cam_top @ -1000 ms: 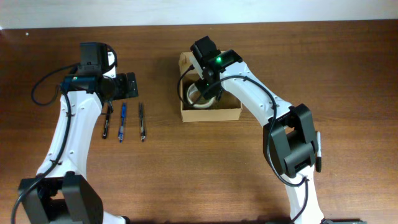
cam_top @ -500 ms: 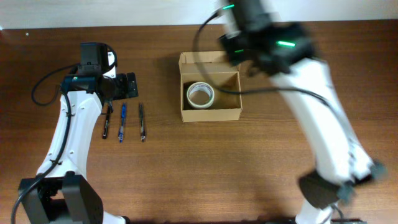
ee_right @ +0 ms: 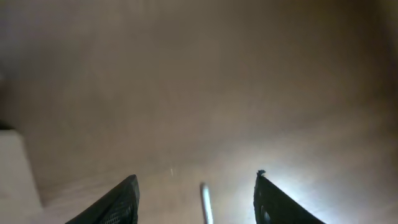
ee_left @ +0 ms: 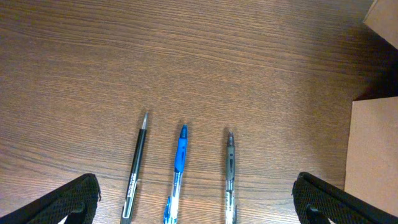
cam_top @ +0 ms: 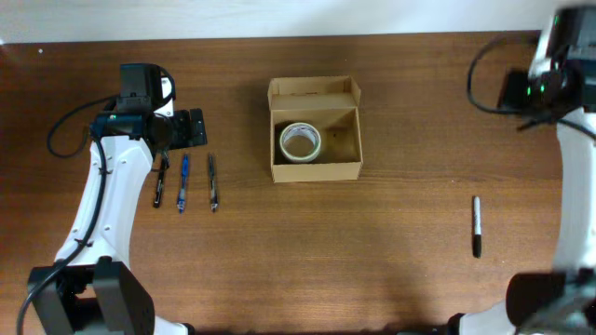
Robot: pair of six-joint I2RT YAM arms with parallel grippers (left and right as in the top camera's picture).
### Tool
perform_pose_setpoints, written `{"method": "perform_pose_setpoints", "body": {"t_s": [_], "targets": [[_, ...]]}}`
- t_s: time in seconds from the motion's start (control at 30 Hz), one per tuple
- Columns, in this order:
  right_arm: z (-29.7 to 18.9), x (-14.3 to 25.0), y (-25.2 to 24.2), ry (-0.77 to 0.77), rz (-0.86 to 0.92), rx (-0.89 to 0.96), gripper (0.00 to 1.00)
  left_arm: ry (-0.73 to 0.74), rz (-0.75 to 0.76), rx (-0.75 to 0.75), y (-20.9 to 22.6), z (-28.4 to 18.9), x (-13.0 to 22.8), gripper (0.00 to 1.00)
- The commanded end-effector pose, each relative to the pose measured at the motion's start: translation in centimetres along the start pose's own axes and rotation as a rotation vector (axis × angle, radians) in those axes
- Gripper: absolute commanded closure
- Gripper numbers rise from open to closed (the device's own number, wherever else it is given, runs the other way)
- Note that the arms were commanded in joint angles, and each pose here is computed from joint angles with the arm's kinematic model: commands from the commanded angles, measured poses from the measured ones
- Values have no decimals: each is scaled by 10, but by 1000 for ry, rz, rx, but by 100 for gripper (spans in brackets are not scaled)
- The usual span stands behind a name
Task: Pack container
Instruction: 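Move the right gripper to the black marker and grasp it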
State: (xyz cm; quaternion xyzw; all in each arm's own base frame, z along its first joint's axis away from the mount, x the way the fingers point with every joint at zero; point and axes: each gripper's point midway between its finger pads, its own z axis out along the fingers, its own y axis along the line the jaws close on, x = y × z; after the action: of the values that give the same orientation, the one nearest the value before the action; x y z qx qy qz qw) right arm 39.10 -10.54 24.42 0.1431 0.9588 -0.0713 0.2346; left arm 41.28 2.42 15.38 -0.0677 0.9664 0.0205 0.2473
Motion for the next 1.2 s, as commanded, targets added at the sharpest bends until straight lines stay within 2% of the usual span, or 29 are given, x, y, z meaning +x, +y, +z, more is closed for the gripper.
{"method": "perform_pose_setpoints", "body": {"t_s": [0.0,0.23,0.43,0.73,1.0,1.1,1.17], "targets": [[48,47,5,150,17,-96,43,-8,14,7,-1,-1,-5,1],[105,114,3,289,-33,-96,42,-8,14,7,-1,-1,-5,1],[127,152,2,353,-26,-93,42,-8,14,7,-1,-1,-5,1],[141,179,-14,397,16,-69,43,-8,14,7,-1,-1,-5,1],[148,207,-13,453,-29,-73,43,-8,14,7,-1,-1,-5,1],[150,219,-13,477,-30,-70,44,-8,14,7,-1,-1,-5,1],[152,228,-13,492,-32,-67,49,-8,14,7,-1,-1,-5,1]]}}
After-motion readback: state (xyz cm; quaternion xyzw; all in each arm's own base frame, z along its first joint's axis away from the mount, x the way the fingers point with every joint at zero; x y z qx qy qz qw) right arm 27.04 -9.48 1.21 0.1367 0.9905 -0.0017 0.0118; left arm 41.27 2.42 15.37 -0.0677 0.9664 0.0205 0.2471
